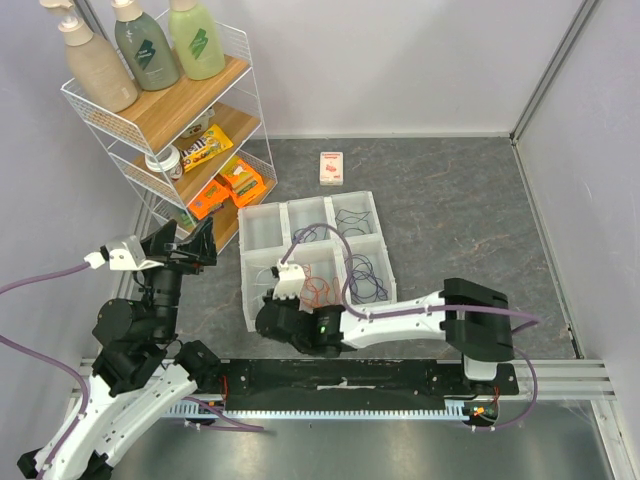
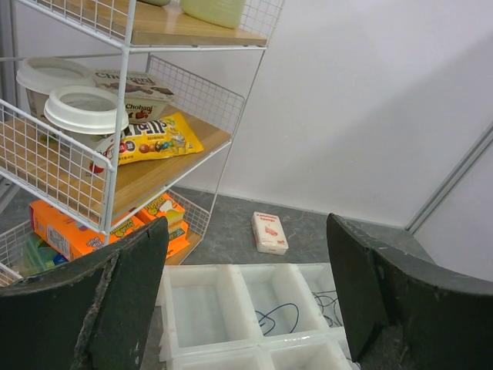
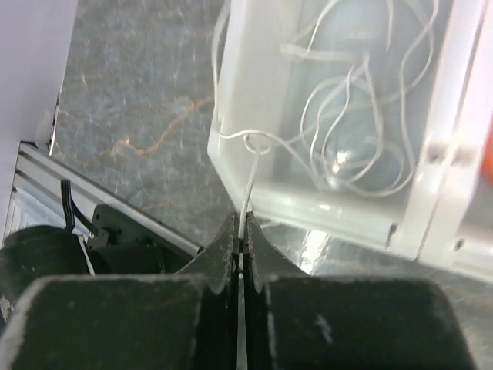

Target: Untangle the cables

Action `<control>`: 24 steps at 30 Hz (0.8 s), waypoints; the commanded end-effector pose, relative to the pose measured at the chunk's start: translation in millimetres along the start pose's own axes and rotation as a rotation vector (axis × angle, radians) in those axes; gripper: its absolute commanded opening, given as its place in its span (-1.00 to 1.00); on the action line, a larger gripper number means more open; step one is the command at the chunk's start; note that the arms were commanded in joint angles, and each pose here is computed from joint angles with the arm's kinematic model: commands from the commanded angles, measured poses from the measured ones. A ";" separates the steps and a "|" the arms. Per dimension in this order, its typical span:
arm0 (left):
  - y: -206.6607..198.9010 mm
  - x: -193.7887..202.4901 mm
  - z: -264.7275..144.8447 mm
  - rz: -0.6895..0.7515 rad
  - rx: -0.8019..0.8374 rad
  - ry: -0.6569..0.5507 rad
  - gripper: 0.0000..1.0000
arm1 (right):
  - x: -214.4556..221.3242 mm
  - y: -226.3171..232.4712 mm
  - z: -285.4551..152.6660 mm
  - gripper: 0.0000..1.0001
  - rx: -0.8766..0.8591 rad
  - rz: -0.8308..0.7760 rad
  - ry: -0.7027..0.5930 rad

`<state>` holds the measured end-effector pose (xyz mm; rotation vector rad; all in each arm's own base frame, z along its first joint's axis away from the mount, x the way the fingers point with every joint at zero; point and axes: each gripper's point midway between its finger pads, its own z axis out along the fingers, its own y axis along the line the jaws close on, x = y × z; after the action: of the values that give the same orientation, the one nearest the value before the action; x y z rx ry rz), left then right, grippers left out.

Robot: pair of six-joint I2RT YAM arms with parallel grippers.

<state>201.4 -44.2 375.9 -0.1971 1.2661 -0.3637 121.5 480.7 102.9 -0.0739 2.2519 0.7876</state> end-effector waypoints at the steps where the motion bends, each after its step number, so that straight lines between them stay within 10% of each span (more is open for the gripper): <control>1: -4.9 -7.6 3.8 -0.030 0.008 -0.024 0.77 | -38.6 -2.2 -1.0 -1.00 -0.012 -0.177 -0.051; 15: -4.4 -3.2 7.0 -0.010 -0.004 -0.007 0.77 | -70.4 -28.3 78.9 -0.92 0.079 -0.472 -0.007; 24: -4.2 -2.5 7.6 -0.007 -0.006 -0.006 0.77 | -85.8 -2.9 33.6 -0.24 -0.102 -0.454 0.005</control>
<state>207.2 -49.5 371.0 -0.1827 1.2916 -0.3524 219.4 476.1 82.6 -0.5811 2.1705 0.4701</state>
